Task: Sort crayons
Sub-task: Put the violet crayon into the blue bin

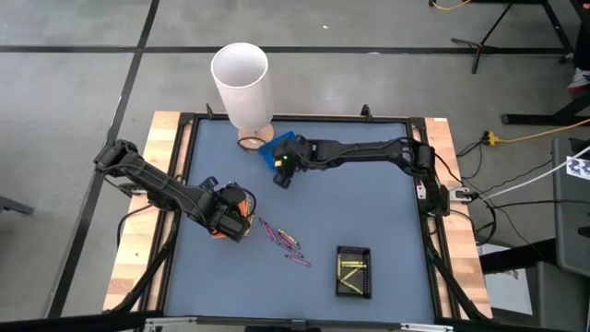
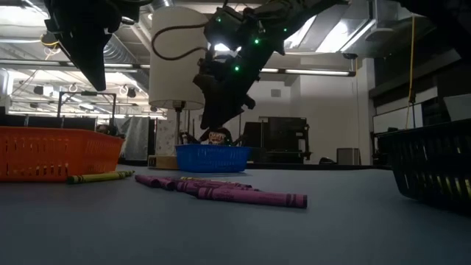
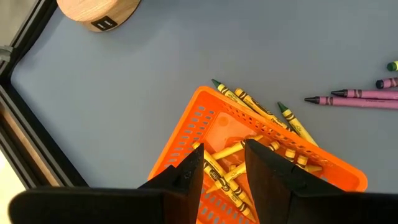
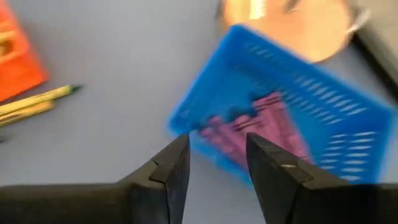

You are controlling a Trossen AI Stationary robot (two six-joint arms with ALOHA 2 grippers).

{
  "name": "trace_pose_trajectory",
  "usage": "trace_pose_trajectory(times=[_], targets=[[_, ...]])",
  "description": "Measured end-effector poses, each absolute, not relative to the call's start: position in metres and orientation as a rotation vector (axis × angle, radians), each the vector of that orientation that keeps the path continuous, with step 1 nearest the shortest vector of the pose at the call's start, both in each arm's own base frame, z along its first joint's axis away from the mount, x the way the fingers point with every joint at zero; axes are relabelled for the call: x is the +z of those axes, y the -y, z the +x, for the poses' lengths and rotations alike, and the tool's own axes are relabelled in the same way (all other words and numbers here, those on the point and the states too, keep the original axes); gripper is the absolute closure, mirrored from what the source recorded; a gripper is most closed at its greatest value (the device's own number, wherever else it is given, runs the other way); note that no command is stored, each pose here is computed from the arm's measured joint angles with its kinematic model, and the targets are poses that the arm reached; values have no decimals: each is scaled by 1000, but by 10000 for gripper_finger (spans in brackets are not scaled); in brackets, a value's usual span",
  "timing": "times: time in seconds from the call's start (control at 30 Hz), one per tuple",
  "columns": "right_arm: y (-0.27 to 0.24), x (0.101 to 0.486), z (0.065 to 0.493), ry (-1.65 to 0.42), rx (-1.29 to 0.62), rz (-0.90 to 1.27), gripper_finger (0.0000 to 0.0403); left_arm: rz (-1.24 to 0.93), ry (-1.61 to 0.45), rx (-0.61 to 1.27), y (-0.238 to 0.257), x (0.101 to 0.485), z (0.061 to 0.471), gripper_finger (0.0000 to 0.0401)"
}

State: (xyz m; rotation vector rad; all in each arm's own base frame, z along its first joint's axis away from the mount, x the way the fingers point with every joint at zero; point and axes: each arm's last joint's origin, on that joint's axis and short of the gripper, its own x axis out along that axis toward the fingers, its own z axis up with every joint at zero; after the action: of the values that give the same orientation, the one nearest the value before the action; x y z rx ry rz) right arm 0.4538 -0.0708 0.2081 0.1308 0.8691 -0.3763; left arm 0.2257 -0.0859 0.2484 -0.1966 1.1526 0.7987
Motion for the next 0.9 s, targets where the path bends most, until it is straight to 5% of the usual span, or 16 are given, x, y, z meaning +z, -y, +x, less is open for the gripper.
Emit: trace_pose_trajectory(times=[0.57, 0.9], targets=[[-94, 204, 442, -963, -100, 140, 246, 148, -1259, 526, 102, 248, 219, 300], [-160, 201, 417, -1029, -49, 181, 246, 274, -1061, 419, 121, 251, 228, 300]])
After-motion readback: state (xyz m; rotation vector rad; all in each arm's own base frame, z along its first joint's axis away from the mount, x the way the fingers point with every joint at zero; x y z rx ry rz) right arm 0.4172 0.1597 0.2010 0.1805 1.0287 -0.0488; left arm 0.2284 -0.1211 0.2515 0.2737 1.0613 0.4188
